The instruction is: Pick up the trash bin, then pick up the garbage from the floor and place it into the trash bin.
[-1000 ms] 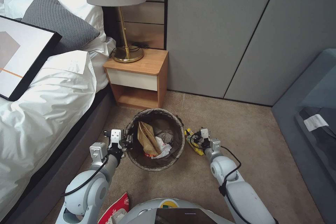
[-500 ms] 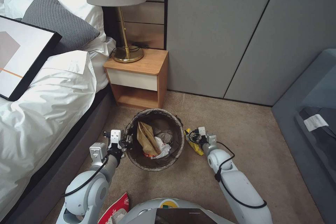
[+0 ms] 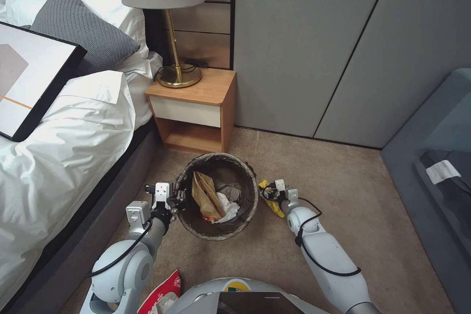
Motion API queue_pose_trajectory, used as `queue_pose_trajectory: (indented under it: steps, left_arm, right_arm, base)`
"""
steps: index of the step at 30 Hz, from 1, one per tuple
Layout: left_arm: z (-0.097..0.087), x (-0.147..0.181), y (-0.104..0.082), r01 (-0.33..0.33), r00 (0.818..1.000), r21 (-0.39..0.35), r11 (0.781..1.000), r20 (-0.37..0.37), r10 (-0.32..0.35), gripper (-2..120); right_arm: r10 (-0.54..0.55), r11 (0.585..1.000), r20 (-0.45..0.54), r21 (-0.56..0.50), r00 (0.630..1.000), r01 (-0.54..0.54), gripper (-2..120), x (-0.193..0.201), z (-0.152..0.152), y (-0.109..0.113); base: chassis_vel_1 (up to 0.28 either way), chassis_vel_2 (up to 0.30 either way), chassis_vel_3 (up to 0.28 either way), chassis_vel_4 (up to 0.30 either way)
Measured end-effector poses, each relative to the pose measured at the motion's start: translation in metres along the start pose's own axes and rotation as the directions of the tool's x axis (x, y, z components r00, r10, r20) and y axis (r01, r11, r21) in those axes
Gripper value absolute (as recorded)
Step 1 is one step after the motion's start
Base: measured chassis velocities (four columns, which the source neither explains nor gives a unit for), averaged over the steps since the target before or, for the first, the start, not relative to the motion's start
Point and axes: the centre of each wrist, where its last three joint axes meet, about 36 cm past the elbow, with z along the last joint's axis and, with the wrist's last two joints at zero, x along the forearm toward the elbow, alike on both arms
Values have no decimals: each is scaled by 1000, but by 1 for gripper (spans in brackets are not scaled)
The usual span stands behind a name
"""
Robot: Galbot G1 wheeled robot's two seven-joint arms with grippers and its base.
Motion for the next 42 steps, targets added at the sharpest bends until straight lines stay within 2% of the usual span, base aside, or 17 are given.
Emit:
queue_pose_trajectory:
  steps: [12,27,30,33,34,37,38,41,42]
  left_arm:
    - [1,-1,-1,-1,1000,3,1000,-1,1,0]
    - [2,1,-2,-1,1000,0,1000,-2,1,0]
    - [2,1,-2,-1,1000,-1,1000,-3,1,0]
    - [2,1,-3,-2,1000,1,1000,-2,2,0]
    - [2,1,-3,-2,1000,1,1000,-2,2,0]
    - [2,1,-3,-2,1000,1,1000,-2,2,0]
    - [2,1,-3,-2,1000,1,1000,-2,2,0]
    - [2,1,-3,-1,1000,1,1000,-2,1,0]
    - [2,1,-3,-1,1000,1,1000,-2,1,0]
  right_arm:
    - [36,999,-66,24,997,-35,100,-7,39,-7]
    - [38,999,-96,42,995,-34,100,-14,60,-8]
    - [34,998,-98,47,995,-30,94,-14,63,-8]
    - [27,998,-97,53,995,-22,77,-14,65,-9]
    - [27,998,-97,53,995,-22,77,-14,65,-9]
    - [28,998,-97,53,995,-23,62,-14,68,-9]
    - [28,998,-97,53,995,-23,62,-14,68,-9]
    - [29,998,-96,55,995,-24,48,-14,69,-9]
    - [29,998,-96,55,995,-24,48,-14,69,-9]
  base:
    - [0,0,0,0]
    - [0,0,0,0]
    - [0,0,0,0]
    - [0,0,0,0]
    - [0,0,0,0]
    - [0,0,0,0]
    - [0,0,0,0]
    - [0,0,0,0]
    - [0,0,0,0]
